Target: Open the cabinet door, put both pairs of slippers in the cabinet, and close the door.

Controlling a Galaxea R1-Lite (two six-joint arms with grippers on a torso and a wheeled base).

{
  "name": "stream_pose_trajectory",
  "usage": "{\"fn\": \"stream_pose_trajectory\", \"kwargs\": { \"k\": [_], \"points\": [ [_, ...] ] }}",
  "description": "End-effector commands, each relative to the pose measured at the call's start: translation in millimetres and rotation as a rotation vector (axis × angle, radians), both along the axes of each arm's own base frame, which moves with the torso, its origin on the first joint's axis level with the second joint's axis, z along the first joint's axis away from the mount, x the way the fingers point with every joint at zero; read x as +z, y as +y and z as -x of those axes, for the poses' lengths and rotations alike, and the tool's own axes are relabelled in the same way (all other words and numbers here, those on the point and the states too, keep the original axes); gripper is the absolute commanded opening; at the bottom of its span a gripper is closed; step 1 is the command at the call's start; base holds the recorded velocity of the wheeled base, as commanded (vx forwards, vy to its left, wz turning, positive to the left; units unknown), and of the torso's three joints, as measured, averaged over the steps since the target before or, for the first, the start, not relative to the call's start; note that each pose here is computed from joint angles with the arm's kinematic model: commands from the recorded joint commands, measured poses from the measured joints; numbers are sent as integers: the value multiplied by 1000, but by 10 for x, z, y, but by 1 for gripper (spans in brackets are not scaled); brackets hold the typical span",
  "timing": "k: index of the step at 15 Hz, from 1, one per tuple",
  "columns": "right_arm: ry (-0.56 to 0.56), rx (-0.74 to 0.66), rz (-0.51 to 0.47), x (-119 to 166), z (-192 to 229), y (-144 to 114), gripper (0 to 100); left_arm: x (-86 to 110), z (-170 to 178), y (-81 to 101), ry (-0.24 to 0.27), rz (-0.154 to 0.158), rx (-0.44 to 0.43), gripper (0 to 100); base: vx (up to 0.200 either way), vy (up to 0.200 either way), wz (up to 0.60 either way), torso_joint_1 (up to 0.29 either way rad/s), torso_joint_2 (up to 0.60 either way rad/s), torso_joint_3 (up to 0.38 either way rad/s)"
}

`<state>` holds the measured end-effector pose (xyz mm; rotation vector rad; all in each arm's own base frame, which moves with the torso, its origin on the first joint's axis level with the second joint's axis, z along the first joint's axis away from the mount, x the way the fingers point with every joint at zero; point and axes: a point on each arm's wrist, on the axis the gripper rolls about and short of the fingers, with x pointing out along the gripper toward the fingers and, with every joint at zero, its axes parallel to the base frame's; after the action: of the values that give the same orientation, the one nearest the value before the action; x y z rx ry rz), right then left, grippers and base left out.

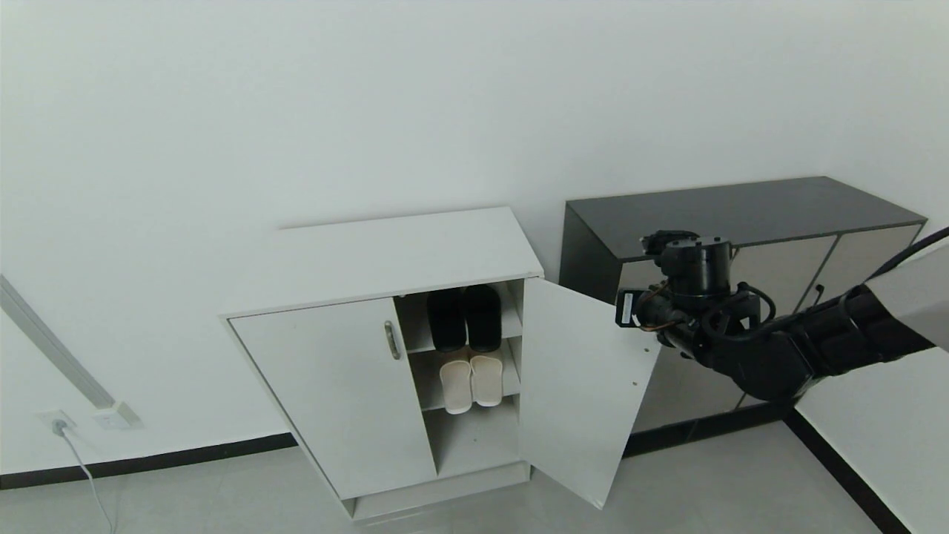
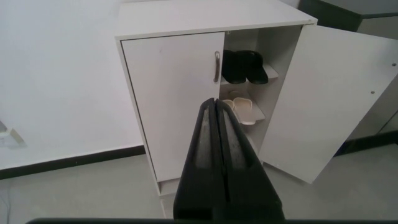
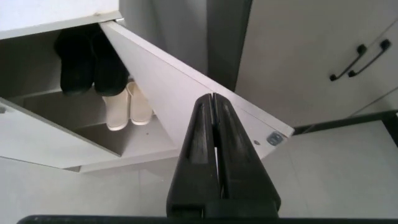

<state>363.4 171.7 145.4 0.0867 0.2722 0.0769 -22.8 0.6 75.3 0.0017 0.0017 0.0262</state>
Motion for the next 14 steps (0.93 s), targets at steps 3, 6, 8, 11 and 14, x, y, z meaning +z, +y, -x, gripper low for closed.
{"fn": "stream_pose_trajectory", "kwargs": {
  "k": [3,6,8,11,14],
  "points": [
    [7,-13,4,-137,-200,25,0,0,0,0,0,0,1,0,0,0,0,0,0,0],
    [12,-34,5,-217,-329,-23,0,0,0,0,0,0,0,0,0,0,0,0,0,0],
    [21,-65,5,-333,-500,-124,0,0,0,0,0,2,1,0,0,0,0,0,0,0],
    [33,-96,11,-463,-646,-214,0,1,-1,0,1,2,1,0,0,0,0,0,0,0],
    [37,-118,11,-539,-743,-291,0,0,0,0,0,2,3,0,0,0,0,0,0,0]
  ]
}}
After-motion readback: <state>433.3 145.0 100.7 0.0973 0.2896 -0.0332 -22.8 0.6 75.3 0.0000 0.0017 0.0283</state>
